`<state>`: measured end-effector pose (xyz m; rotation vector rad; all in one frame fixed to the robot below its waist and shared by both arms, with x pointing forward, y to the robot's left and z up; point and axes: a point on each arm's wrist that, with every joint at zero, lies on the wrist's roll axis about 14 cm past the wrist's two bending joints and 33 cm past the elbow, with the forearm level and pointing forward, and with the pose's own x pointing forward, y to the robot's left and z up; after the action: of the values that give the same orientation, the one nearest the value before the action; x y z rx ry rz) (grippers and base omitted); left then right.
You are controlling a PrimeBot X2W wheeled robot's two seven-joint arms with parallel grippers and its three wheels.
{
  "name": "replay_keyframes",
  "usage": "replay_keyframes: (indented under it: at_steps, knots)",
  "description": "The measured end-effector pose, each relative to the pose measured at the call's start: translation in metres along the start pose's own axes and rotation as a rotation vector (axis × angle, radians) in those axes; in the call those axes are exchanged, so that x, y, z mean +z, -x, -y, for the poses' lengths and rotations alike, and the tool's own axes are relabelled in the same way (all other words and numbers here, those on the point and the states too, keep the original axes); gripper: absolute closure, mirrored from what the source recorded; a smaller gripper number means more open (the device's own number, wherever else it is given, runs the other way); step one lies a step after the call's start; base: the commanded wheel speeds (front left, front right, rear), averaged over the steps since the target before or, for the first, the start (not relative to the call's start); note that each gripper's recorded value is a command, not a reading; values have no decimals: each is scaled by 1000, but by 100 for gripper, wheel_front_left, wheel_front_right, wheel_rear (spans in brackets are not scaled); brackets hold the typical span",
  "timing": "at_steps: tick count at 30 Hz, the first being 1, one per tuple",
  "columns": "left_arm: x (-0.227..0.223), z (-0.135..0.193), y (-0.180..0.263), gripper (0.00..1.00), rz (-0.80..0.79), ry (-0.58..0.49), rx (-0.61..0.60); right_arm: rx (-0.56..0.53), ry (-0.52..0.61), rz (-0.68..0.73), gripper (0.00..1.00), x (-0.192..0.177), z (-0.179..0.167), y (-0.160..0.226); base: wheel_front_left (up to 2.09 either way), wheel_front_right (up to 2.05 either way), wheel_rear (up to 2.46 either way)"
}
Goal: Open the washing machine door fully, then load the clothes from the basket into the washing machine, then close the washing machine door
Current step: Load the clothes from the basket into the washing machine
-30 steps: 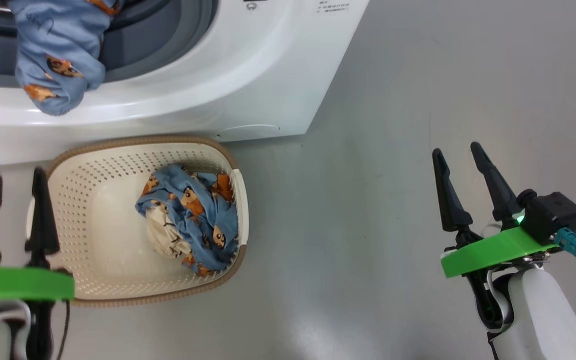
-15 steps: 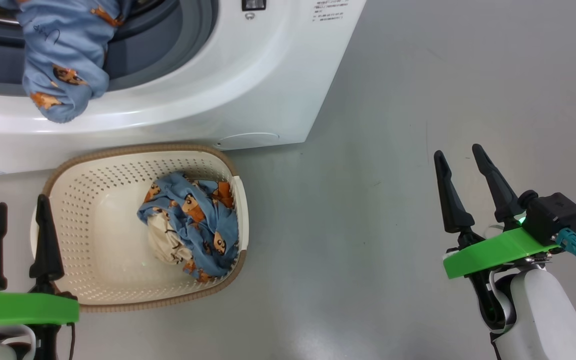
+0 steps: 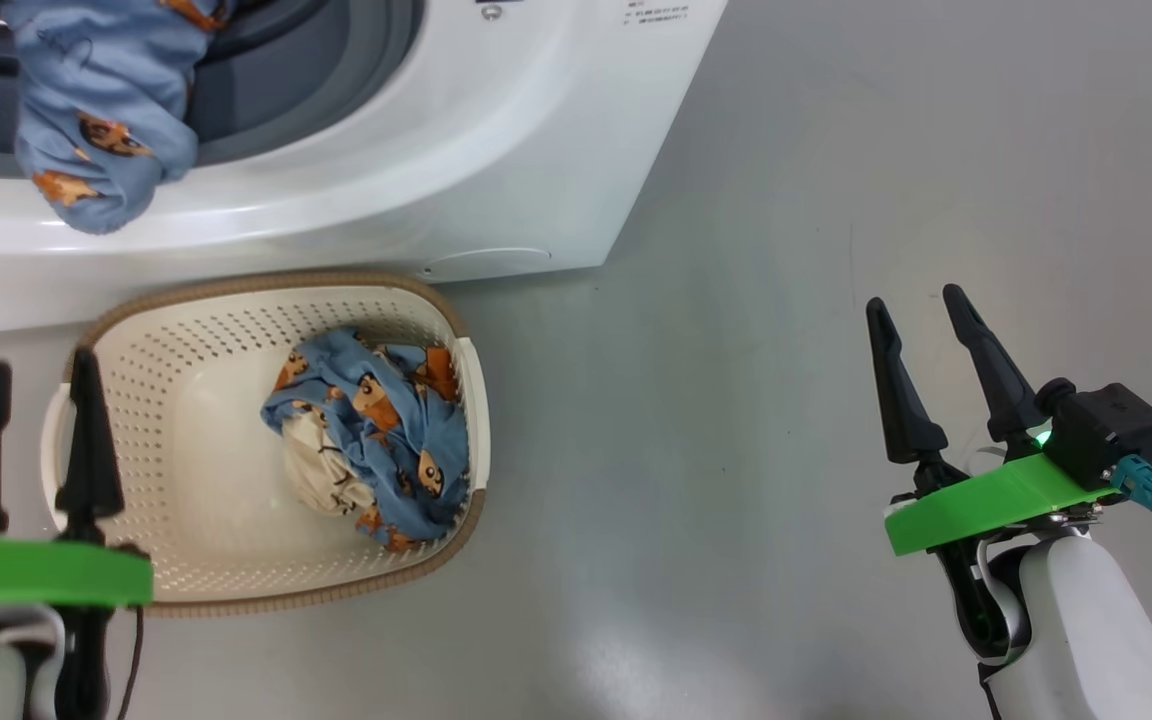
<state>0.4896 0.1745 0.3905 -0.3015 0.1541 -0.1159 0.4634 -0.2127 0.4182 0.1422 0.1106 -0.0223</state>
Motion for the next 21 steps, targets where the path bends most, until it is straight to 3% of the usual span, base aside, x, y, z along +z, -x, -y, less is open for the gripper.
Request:
replay_keyframes:
  at_steps: [21]
  knots:
    - [-18, 14, -93, 0, -49, -42, -111, -30, 5, -52, 0, -25, 10, -8, 0, 0, 0]
